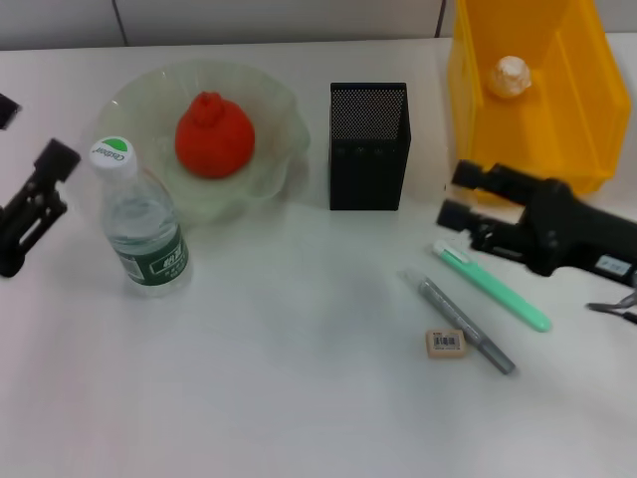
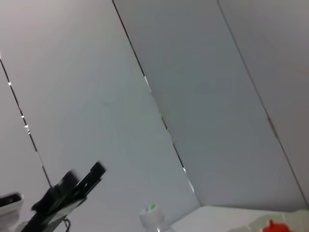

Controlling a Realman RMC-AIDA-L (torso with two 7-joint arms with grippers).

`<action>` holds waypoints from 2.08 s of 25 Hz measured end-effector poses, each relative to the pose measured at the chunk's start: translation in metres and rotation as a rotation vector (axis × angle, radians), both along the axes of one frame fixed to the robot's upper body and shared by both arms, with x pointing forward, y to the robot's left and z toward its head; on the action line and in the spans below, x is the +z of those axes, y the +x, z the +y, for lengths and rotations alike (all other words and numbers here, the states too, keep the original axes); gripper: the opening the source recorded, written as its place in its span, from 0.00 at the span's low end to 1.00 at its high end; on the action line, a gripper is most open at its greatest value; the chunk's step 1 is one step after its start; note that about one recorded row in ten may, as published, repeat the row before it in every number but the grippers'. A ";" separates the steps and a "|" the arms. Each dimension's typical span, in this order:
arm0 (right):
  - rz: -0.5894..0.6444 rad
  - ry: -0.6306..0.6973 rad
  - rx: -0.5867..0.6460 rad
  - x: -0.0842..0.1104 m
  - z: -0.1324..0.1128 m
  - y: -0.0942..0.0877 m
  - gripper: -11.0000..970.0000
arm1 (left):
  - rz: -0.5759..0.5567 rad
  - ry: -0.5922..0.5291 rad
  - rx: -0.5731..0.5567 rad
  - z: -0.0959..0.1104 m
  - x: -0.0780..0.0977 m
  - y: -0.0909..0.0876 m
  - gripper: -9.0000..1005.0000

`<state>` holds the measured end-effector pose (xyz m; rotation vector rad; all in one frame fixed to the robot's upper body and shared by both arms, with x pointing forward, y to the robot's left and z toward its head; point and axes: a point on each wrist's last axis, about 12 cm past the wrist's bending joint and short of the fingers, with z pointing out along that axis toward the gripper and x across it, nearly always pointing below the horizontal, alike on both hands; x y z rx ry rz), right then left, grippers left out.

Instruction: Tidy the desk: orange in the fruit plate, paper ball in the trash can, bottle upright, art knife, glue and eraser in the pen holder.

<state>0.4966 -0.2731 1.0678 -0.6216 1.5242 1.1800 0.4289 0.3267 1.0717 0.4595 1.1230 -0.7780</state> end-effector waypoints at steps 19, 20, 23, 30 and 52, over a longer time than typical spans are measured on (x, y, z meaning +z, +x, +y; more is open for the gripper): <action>0.484 -1.003 -0.003 0.141 0.001 0.055 0.76 | 0.287 0.340 -0.548 -0.023 0.001 0.032 0.77; 0.492 -1.031 -0.010 0.141 0.006 0.059 0.76 | 0.291 0.343 -0.545 -0.023 0.000 0.033 0.77; 0.488 -1.134 -0.021 0.136 0.034 0.077 0.76 | 0.298 0.349 -0.535 -0.024 -0.001 0.035 0.77; 0.446 -1.202 0.009 0.108 0.072 0.097 0.76 | 0.331 0.368 -0.522 -0.030 -0.008 0.037 0.77; 0.371 -1.304 0.058 0.051 0.119 0.101 0.44 | 0.377 0.366 -0.499 -0.034 -0.015 0.035 0.77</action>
